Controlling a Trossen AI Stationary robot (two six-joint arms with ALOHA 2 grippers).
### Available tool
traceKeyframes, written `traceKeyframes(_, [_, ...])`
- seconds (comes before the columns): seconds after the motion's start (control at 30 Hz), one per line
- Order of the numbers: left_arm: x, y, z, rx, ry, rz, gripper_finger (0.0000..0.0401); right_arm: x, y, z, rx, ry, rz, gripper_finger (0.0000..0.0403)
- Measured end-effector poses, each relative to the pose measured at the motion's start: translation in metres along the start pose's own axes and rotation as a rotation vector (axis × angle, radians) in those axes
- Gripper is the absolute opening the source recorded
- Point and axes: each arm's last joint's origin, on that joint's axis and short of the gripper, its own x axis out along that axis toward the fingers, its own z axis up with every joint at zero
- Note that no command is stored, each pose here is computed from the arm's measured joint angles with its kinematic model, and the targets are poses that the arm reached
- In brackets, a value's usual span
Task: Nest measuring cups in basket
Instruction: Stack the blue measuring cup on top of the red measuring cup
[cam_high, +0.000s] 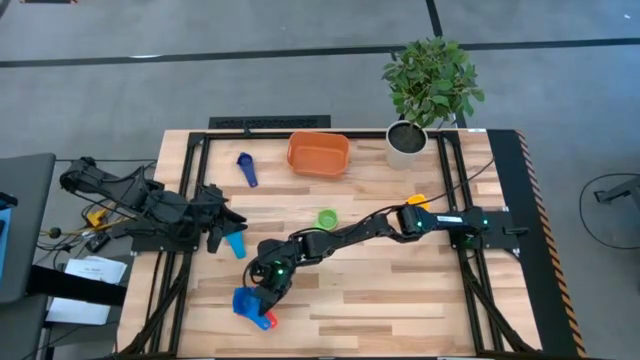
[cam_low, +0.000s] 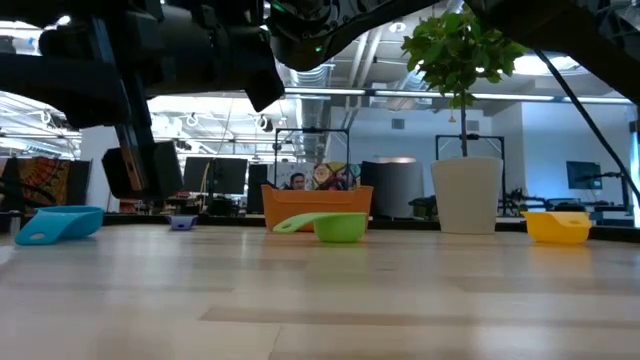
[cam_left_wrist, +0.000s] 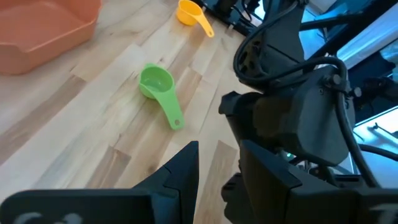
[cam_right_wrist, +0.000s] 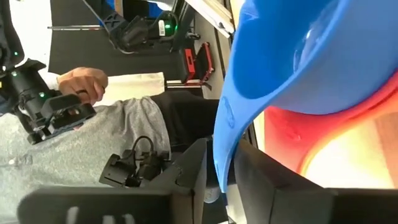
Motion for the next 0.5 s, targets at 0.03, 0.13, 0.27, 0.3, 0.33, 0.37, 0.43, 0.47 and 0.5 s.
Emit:
traceKeyframes(0.03, [0.0, 0.0, 0.0, -0.001, 0.001, 0.0, 0.0105, 0.0, 0.0, 0.0, -0.004, 0.002, 0.0, 0.0112])
traceKeyframes(0.13, [0.0, 0.0, 0.0, 0.001, 0.004, 0.004, 0.0105, 0.001, 0.0, -0.001, -0.008, 0.007, -0.007, 0.0124])
traceKeyframes(0.27, [0.0, 0.001, -0.001, 0.002, 0.006, 0.005, 0.0105, 0.0, -0.005, -0.003, 0.013, 0.025, -0.043, 0.0134])
traceKeyframes(0.3, [0.0, 0.001, -0.001, 0.002, 0.007, 0.006, 0.0105, -0.001, -0.006, -0.003, 0.021, 0.031, -0.056, 0.0135])
traceKeyframes(0.33, [0.0, 0.001, -0.001, 0.001, 0.01, 0.008, 0.0105, -0.003, -0.007, -0.004, 0.033, 0.038, -0.071, 0.0135])
traceKeyframes(0.37, [0.0, 0.001, -0.001, -0.002, 0.013, 0.011, 0.0105, -0.006, -0.006, -0.005, 0.041, 0.049, -0.087, 0.0135])
traceKeyframes(0.43, [0.0, 0.002, -0.002, -0.004, 0.018, 0.016, 0.0105, -0.012, -0.001, -0.004, 0.022, 0.057, -0.107, 0.0133])
traceKeyframes(0.47, [0.0, 0.002, -0.002, -0.004, 0.022, 0.019, 0.0105, -0.016, 0.002, -0.006, 0.016, 0.065, -0.124, 0.0131])
traceKeyframes(0.5, [-0.001, 0.003, -0.002, -0.004, 0.023, 0.02, 0.0105, -0.021, 0.006, -0.006, 0.008, 0.072, -0.142, 0.0128])
